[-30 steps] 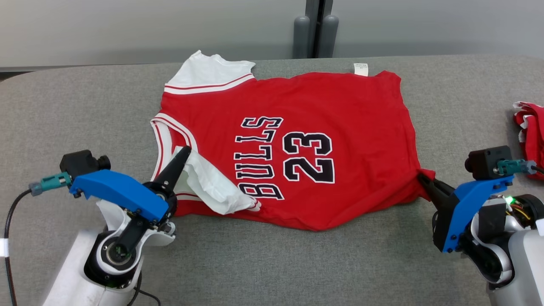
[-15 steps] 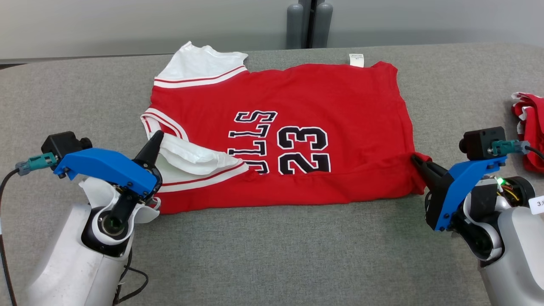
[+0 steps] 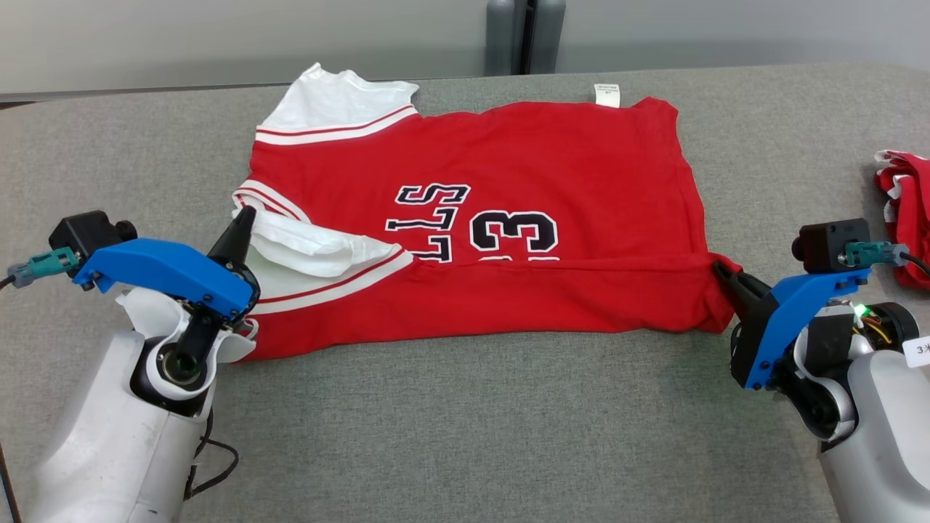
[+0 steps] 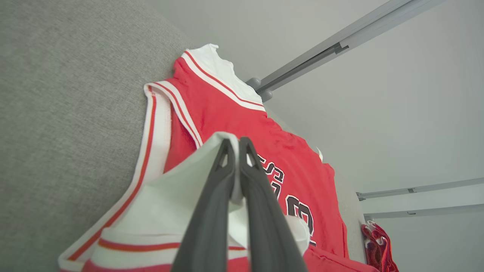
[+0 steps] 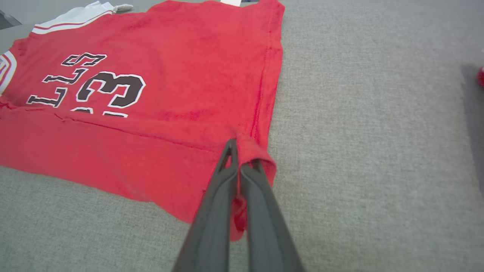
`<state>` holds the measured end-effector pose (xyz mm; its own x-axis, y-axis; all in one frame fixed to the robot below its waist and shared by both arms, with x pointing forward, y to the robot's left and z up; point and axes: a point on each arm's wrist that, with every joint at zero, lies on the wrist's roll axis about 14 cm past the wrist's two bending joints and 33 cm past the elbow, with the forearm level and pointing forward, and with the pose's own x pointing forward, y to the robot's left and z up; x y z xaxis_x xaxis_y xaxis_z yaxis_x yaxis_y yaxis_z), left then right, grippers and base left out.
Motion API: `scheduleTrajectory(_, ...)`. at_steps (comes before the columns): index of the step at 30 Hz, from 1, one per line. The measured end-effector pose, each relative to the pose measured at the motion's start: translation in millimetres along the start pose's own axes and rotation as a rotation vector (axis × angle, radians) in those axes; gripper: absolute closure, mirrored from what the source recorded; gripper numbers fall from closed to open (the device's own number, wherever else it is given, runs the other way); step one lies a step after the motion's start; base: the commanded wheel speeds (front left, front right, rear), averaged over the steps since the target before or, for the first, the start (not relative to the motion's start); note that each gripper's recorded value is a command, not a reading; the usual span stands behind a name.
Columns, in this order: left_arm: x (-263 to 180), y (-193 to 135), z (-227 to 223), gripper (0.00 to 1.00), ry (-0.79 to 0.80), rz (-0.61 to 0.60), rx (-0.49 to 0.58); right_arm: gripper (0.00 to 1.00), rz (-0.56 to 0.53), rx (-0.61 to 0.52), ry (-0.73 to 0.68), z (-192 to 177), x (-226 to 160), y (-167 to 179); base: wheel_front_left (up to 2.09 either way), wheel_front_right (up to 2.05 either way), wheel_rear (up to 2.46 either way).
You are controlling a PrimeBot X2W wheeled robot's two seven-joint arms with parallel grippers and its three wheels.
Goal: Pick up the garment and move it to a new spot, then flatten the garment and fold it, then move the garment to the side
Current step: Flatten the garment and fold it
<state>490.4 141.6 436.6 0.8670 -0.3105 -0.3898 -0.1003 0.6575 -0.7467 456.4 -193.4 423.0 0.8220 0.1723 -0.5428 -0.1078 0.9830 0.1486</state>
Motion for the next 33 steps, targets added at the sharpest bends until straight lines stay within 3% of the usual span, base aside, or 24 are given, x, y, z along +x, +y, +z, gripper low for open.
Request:
scheduleTrajectory(6, 12.6, 0.1, 2.5, 1.0, -0.003, 0.004, 0.036, 1.0, 0.005, 0.003, 0.026, -7.0, 8.2, 2.7, 0.0, 0.0, 0.0)
scheduleTrajectory(7, 14.7, -1.0, 2.7, 1.0, -0.005, -0.002, 0.037, 0.96, 0.005, 0.005, 0.028, -7.6, 9.5, 2.8, 0.0, 0.0, 0.0)
scheduleTrajectory(8, 16.5, -0.4, 2.5, 1.0, -0.005, -0.001, 0.04, 0.82, 0.005, 0.006, 0.031, -8.8, 10.9, 3.0, 0.0, 0.0, 0.0)
scheduleTrajectory(9, 17.9, -0.1, 2.4, 1.0, -0.005, -0.003, 0.045, 0.55, 0.006, 0.005, 0.037, -10.4, 12.3, 3.1, 0.0, 0.0, 0.0)
scheduleTrajectory(10, 19.0, 1.0, 2.6, 0.87, -0.008, -0.003, 0.047, 0.24, 0.008, 0.005, 0.038, -11.1, 13.7, 4.0, 0.0, 0.0, 0.0)
scheduleTrajectory(11, 20.0, 1.4, 2.3, 0.41, -0.006, -0.005, 0.05, 0.0, 0.009, 0.005, 0.037, -11.0, 15.1, 4.5, 0.0, 0.0, 0.0)
scheduleTrajectory(12, 20.9, 1.4, 2.3, 0.0, -0.007, -0.01, 0.062, 0.0, 0.011, 0.006, 0.029, -9.3, 16.7, 5.6, 0.0, 0.0, 0.0)
scheduleTrajectory(22, 6.6, -2.8, 21.9, 0.0, -0.172, -0.045, 0.194, 0.0, 0.03, -0.001, -0.095, 19.7, 16.7, 13.6, 0.0, 0.0, 0.0)
scheduleTrajectory(28, -23.2, 19.3, 7.4, 0.0, -0.25, 0.004, 0.267, 0.0, -0.005, 0.018, -0.14, 22.9, -1.0, 4.7, 0.0, 0.0, 0.0)
scheduleTrajectory(33, -38.0, 43.3, -26.4, 0.0, -0.184, 0.091, 0.395, 0.0, -0.057, 0.032, -0.121, 11.0, -13.0, -2.4, 0.0, 0.0, 0.0)
